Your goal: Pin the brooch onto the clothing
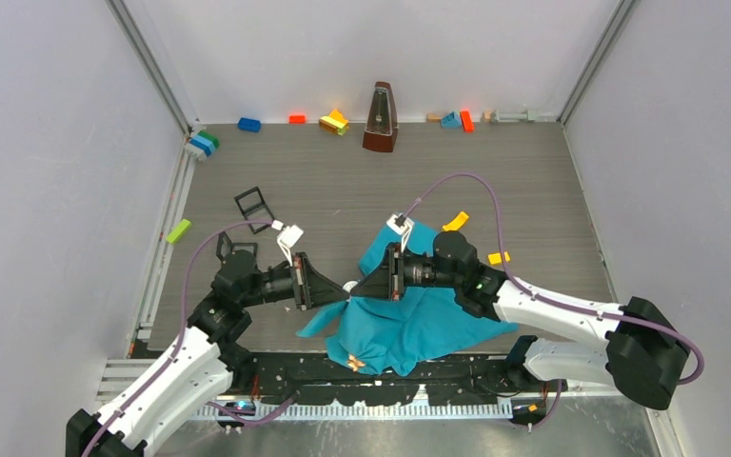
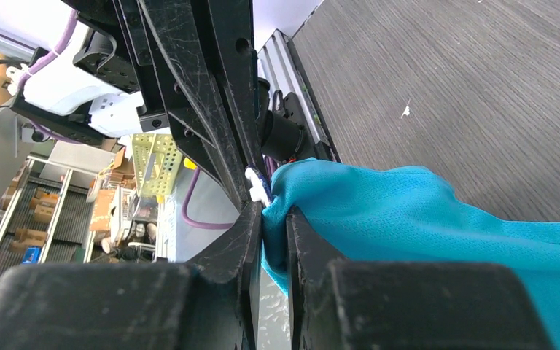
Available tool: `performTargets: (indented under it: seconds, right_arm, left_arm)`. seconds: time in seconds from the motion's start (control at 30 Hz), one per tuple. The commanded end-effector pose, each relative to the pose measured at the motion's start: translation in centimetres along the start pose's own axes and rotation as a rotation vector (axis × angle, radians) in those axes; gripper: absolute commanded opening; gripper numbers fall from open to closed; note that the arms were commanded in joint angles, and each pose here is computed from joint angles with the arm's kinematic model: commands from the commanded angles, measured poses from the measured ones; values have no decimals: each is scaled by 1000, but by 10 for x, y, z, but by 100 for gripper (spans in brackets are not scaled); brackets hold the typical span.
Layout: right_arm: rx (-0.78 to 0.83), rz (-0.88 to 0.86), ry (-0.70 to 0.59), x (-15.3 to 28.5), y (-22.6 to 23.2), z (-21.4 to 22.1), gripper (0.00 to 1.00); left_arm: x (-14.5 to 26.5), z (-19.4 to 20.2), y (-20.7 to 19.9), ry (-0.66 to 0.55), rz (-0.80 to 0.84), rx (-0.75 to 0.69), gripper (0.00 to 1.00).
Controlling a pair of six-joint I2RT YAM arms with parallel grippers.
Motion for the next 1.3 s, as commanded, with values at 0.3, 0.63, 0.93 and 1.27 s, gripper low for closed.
performTargets:
  seconds: [0.3,0.63,0.93,1.27]
  right_arm:
    - [60,129,-73,24,-27,-5,33]
    - [59,323,-145,48,-42,-14,57]
    - [17,1077,-203,114,-143,-34,68]
    - [-88,1408,-185,158,-216,-47,70]
  left_arm:
    - [12,-7,-7,38,-114,-78,0]
    - [16,-3,28,61,-317,-34,0]
    - [29,-30,98,28,-667,46,0]
    - [20,-168,185,-242,-769,78,0]
Point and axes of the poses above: each gripper's point midway between its finger pads, its own x axis back along the fingers, its own y axis along the line the jaws close on, z = x × y, the point moved 2 cm from there along x, back along the fingers, and after that the axes turned 5 degrees about -x, right-handed, at the moved point
